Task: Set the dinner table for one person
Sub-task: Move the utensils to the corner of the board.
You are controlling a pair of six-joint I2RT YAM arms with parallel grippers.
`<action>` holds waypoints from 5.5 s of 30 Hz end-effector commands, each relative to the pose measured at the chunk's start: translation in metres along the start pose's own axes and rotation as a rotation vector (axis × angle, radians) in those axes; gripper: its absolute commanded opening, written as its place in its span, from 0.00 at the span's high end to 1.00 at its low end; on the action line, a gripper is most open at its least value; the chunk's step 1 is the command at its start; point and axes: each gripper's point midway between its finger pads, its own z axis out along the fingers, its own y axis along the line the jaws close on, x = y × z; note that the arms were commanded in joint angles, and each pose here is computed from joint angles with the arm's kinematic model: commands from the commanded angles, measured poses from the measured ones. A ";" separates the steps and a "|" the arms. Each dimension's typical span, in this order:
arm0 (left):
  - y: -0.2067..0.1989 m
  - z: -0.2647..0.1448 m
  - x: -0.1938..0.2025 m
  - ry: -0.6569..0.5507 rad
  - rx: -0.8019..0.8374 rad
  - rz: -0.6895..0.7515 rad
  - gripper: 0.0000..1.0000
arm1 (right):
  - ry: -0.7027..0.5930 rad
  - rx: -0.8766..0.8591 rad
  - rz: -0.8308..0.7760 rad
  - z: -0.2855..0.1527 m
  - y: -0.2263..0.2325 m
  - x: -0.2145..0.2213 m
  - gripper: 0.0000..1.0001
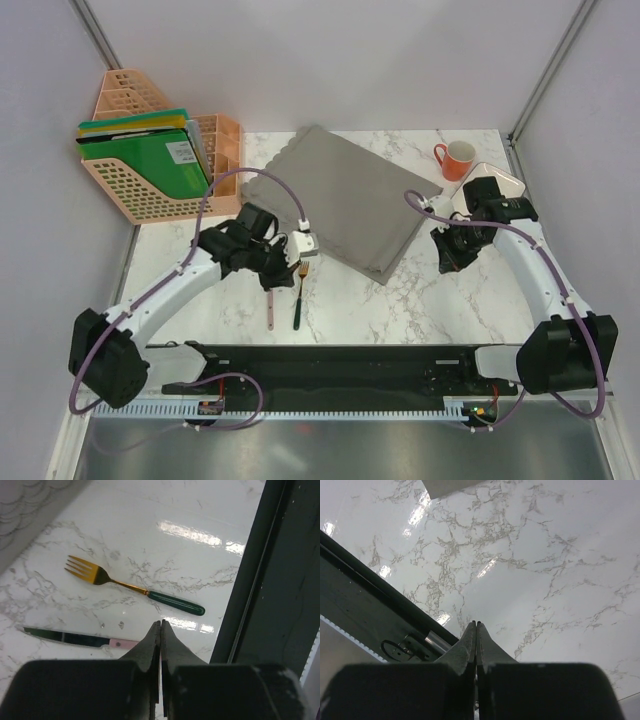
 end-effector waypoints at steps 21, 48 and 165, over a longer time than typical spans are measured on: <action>-0.008 0.107 0.019 0.139 0.007 0.113 0.39 | -0.091 0.008 0.096 0.020 -0.006 -0.016 1.00; -0.004 0.126 0.073 0.276 0.031 0.139 0.00 | -0.073 0.030 0.097 0.024 -0.013 -0.014 0.98; 0.083 -0.027 0.236 0.340 -0.195 -0.318 0.98 | -0.080 -0.008 0.092 0.035 -0.012 -0.018 1.00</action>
